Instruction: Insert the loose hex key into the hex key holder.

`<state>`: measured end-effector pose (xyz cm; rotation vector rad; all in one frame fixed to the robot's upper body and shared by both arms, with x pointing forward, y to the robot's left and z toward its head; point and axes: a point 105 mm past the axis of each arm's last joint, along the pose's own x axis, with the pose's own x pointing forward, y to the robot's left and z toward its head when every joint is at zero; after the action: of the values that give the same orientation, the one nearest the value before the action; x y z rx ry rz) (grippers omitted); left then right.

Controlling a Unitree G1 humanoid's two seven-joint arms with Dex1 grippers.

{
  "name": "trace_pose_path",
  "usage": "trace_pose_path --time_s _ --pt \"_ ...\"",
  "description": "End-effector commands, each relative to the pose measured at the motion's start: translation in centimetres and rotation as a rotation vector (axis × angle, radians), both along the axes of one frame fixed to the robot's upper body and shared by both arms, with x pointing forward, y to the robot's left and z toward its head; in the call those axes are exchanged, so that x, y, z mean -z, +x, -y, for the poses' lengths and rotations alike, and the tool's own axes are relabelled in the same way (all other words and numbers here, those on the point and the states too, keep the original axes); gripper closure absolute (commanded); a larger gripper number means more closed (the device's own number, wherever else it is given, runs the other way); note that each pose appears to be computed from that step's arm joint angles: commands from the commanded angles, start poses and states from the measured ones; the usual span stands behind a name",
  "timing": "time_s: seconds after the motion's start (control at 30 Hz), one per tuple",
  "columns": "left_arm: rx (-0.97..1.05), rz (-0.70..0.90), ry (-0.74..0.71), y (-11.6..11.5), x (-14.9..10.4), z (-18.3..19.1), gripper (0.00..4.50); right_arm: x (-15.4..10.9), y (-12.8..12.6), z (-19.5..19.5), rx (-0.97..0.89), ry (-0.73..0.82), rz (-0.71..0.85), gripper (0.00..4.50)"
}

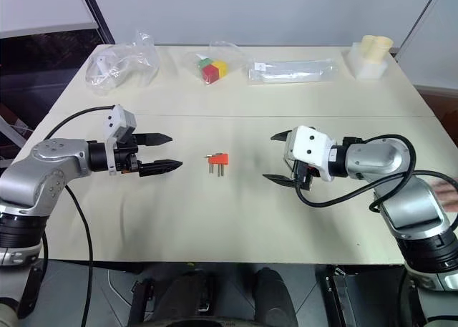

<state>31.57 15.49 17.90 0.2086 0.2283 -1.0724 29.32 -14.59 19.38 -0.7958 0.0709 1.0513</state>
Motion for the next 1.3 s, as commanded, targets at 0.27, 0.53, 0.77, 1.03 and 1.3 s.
trace_pose_path --time_s 0.27,0.53,0.77,1.03,1.3 --pt "0.011 0.059 -0.059 -0.3 -1.3 0.8 0.00 -0.4 -0.1 -0.6 -0.026 0.012 0.027 0.06" --pt "-0.004 0.052 -0.062 -0.2 -0.9 0.7 0.00 0.2 0.4 -1.2 -0.041 0.023 0.016 0.06" --pt "-0.010 0.052 -0.063 -0.1 -0.9 0.7 0.00 0.5 1.9 -1.9 -0.056 0.035 0.022 0.06" --pt "-0.027 0.051 -0.080 -0.1 -0.8 0.8 0.00 1.1 3.9 -3.6 -0.110 0.104 -0.041 0.06" --pt "-0.031 0.041 -0.074 -0.3 -0.6 0.8 0.00 3.2 7.0 -8.1 -0.259 0.225 -0.290 0.06"
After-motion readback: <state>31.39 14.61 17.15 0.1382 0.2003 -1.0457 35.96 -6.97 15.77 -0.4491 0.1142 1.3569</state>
